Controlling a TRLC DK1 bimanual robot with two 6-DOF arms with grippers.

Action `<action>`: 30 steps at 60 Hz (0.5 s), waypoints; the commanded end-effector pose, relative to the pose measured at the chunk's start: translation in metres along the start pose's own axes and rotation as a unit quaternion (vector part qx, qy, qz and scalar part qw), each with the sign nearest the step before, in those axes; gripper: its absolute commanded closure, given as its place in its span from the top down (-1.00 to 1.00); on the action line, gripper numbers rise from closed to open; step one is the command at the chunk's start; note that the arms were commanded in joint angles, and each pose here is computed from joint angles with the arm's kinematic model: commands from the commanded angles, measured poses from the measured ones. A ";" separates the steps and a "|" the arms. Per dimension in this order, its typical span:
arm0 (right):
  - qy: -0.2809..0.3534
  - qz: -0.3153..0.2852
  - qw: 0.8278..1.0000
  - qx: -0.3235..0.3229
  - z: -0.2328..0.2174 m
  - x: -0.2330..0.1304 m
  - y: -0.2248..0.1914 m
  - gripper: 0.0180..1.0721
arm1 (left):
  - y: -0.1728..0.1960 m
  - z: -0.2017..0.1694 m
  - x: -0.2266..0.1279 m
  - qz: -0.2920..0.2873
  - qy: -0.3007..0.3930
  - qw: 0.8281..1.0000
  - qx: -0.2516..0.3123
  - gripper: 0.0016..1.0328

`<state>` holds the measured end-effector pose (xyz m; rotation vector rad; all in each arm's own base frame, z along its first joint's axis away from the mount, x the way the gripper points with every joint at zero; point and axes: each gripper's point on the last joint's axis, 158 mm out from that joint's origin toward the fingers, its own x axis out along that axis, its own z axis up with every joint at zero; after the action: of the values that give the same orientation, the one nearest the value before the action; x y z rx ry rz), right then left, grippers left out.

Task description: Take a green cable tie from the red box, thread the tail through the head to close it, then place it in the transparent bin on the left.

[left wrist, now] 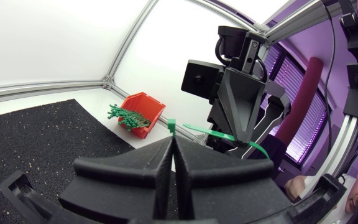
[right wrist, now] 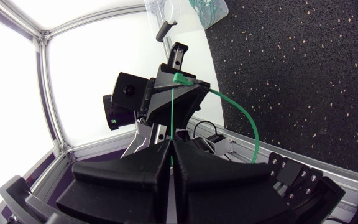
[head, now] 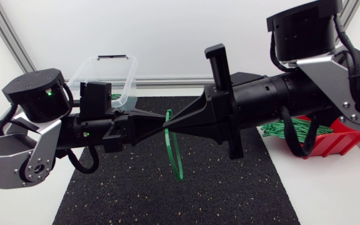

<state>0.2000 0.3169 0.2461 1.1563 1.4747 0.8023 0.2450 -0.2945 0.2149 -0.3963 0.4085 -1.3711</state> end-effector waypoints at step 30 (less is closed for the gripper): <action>0.002 -0.005 1.000 0.022 0.000 0.004 -0.010 -0.90 | -0.004 0.002 -0.004 -0.003 -0.006 1.000 -0.003 -0.94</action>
<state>0.1995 0.3166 0.2424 1.1565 1.4793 0.7974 0.2465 -0.2932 0.2149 -0.3971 0.4072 -1.3659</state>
